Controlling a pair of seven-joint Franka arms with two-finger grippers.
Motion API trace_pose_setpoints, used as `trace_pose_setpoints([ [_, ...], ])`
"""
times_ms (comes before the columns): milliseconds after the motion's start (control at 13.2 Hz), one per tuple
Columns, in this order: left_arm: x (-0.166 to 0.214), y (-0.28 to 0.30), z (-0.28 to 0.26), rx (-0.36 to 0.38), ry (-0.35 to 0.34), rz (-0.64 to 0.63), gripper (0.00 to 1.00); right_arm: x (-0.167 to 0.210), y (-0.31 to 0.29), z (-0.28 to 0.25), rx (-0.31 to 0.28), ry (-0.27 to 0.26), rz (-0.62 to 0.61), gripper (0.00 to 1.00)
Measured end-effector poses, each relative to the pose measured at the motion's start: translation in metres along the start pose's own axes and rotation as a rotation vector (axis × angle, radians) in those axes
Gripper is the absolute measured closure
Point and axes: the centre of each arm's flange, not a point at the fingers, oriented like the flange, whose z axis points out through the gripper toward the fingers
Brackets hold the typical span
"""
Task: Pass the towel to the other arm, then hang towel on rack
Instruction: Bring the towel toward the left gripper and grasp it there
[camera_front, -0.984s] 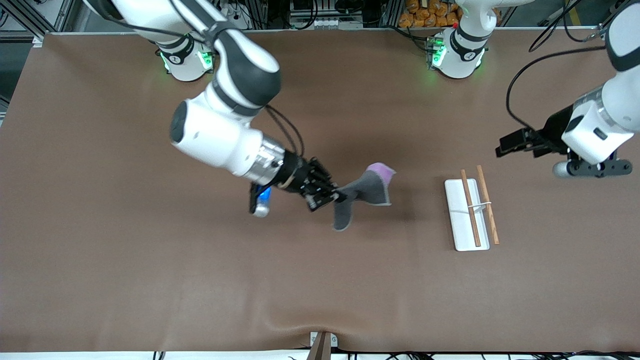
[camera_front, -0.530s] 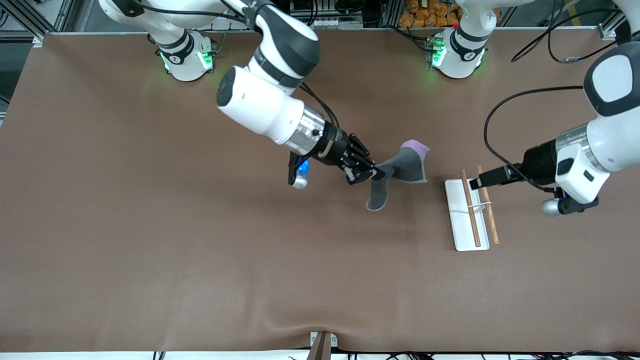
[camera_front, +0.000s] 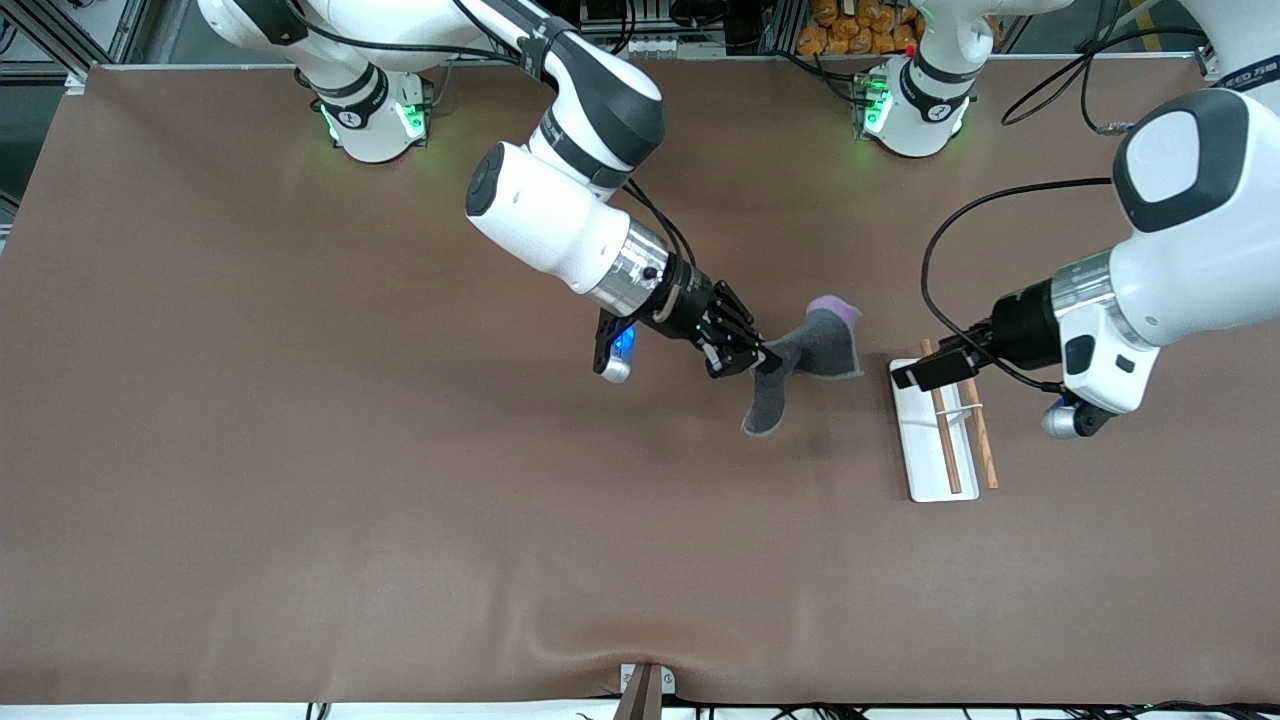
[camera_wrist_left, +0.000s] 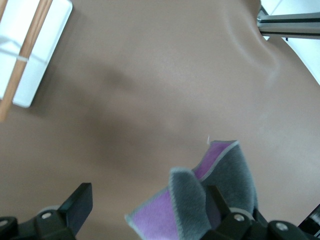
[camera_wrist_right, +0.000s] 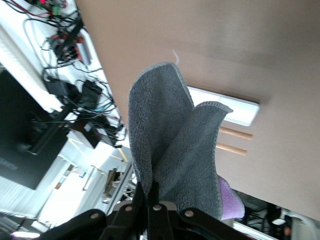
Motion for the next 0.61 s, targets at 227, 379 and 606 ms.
trace_pose_setpoints([
  [227,-0.009,0.011,0.018,-0.02,-0.06,-0.094,0.0,0.003,-0.004,-0.002,0.014,0.004,0.0,0.96],
  [379,-0.008,0.014,0.027,-0.05,-0.109,-0.132,0.0,0.005,-0.007,-0.004,0.023,0.006,0.002,0.96],
  [606,-0.004,0.017,0.033,-0.092,-0.143,-0.158,0.0,0.008,-0.011,-0.007,0.03,0.009,0.005,0.96],
])
